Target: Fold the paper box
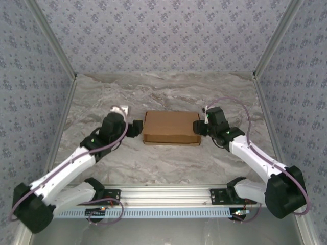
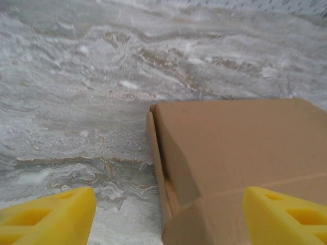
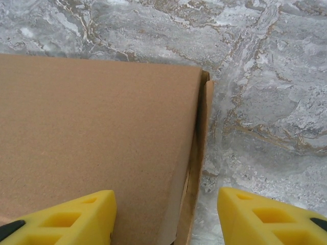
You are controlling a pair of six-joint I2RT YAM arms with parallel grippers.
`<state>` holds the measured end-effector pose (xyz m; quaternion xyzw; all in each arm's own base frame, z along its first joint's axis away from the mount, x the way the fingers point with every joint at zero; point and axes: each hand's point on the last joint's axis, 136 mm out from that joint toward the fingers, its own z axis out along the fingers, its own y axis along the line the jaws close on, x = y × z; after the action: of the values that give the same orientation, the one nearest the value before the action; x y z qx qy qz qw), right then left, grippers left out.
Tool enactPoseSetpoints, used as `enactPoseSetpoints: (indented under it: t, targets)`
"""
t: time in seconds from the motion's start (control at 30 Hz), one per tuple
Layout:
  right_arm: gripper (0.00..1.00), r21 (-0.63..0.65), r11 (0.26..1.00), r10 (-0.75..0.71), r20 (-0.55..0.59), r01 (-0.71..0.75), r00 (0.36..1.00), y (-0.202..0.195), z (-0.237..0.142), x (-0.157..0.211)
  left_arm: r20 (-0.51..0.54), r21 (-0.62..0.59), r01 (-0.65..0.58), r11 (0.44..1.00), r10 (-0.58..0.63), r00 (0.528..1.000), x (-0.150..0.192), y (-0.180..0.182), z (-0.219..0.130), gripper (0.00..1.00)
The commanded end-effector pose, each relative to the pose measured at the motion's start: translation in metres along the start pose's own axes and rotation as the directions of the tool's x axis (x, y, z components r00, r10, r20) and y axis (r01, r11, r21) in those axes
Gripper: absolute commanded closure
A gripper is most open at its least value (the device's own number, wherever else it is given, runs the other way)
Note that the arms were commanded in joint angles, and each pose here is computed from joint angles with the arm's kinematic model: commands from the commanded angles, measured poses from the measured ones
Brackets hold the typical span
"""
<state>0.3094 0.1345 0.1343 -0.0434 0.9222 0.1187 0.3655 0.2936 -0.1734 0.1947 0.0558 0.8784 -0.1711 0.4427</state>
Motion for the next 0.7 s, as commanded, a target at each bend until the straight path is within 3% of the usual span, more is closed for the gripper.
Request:
enactPoseSetpoints:
  t: [0.0, 0.27, 0.67]
  targets:
    - [0.42, -0.004, 1.000, 0.000, -0.064, 0.000, 0.998, -0.007, 0.008, 0.016, -0.134, 0.062, 0.018, 0.998, -0.010, 0.991, 0.016, -0.006, 0.026, 0.24]
    - [0.41, -0.098, 0.992, 0.063, -0.169, -0.080, 0.984, -0.012, 0.027, 0.030, -0.291, 0.046, 0.070, 0.996, -0.054, 0.955, 0.050, 0.009, 0.081, 0.24]
    - [0.47, -0.131, 0.975, 0.139, -0.262, -0.177, 0.955, -0.022, 0.060, 0.042, -0.381, 0.058, 0.120, 0.991, -0.089, 0.920, 0.093, 0.012, 0.104, 0.24]
